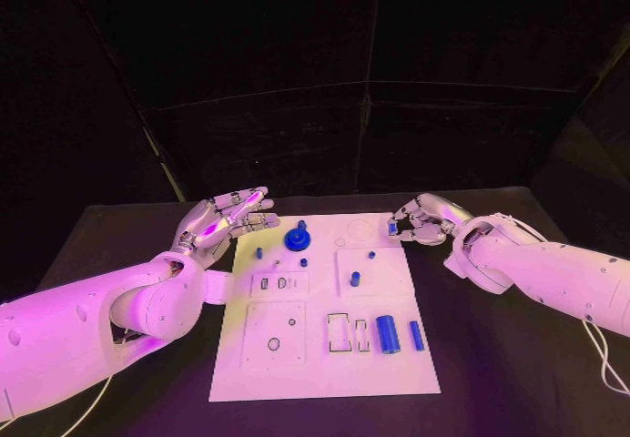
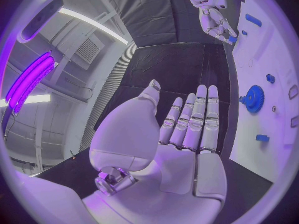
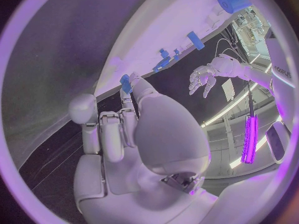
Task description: Assemble the parts on the task board
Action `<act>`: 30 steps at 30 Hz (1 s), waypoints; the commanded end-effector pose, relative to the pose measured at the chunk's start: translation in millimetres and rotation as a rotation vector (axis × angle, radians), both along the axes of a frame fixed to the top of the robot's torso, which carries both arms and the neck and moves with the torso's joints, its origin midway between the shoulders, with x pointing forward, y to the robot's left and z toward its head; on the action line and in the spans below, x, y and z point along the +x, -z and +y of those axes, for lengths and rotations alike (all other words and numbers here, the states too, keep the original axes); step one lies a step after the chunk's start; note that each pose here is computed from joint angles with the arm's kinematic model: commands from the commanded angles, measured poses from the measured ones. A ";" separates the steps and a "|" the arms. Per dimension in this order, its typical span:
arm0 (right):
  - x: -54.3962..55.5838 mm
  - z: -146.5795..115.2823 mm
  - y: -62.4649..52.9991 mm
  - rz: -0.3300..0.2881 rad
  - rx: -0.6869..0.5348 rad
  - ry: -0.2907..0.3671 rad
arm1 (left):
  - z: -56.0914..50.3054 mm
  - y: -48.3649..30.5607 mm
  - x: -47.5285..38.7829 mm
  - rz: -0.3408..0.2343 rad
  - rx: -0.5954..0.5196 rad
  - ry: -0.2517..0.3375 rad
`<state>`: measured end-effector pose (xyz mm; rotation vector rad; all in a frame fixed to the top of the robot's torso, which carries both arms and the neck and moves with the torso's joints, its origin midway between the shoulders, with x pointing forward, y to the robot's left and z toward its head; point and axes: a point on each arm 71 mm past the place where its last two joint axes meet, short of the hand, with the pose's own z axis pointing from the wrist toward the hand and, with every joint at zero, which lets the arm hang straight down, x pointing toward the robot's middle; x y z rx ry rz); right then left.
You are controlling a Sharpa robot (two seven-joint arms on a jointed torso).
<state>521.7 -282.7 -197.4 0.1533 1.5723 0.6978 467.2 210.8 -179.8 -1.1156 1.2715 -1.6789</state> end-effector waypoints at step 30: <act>-38.3 198.8 -17.8 -0.007 -0.074 -0.205 | 8.9 0.5 9.9 -0.013 0.007 -0.028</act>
